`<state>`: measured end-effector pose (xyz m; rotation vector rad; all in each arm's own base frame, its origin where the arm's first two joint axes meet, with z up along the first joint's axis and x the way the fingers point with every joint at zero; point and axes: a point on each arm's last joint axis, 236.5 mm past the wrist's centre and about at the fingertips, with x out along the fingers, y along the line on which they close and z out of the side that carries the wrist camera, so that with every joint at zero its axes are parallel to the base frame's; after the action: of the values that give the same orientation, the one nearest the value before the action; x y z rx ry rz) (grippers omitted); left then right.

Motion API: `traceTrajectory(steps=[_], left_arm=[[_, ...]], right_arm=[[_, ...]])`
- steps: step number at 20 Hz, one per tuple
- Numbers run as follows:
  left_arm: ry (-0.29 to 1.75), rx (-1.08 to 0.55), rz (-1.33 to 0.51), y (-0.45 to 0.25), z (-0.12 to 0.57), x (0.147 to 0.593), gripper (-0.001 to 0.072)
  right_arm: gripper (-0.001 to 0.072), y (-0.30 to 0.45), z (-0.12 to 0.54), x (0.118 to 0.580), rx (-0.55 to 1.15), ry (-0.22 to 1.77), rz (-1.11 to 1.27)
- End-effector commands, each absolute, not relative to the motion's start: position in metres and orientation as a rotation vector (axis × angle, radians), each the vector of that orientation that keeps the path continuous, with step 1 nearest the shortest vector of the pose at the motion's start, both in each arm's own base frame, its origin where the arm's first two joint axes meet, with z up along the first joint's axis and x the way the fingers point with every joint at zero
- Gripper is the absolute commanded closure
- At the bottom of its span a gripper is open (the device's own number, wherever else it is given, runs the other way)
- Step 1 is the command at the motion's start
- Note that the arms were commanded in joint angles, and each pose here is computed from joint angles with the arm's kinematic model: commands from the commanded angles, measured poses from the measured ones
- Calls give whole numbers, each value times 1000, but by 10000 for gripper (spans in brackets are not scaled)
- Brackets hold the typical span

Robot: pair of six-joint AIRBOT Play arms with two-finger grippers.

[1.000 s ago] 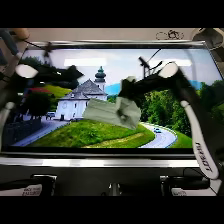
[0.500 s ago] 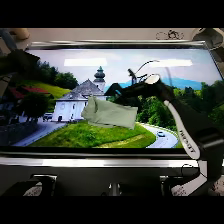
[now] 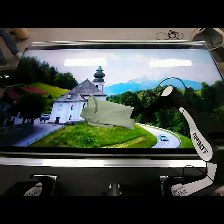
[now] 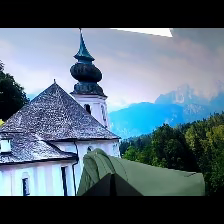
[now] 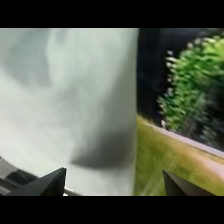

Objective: Fold the shirts.

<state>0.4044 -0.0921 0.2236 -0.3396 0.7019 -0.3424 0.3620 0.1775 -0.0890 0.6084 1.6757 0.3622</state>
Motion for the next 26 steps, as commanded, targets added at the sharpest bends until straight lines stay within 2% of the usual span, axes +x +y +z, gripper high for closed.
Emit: traceTrajectory(steps=[1,3,7,9,11,13,18,22,26], left_arm=[[714,-342,-344,-95,220,403,676],[714,-342,-343,-94,220,403,676],[712,-342,-342,-94,220,403,676],[715,-342,-342,-94,219,403,676],[721,-343,-341,-94,216,404,676],[732,-346,-340,-94,211,404,676],[760,-351,-337,-95,199,401,676],[759,-350,-337,-95,200,401,676],[758,-350,-337,-95,200,402,676]], right_arm=[[181,207,-110,375,677,1594,356],[685,206,-104,394,711,1528,345],[689,139,-31,471,737,1302,374],[689,61,22,506,783,1149,297],[689,-29,52,510,848,1055,137],[688,-106,59,481,896,1039,-7],[688,-237,26,337,917,1284,-397],[689,-268,-10,238,994,1417,-676],[689,-243,-51,193,1062,1453,-739]])
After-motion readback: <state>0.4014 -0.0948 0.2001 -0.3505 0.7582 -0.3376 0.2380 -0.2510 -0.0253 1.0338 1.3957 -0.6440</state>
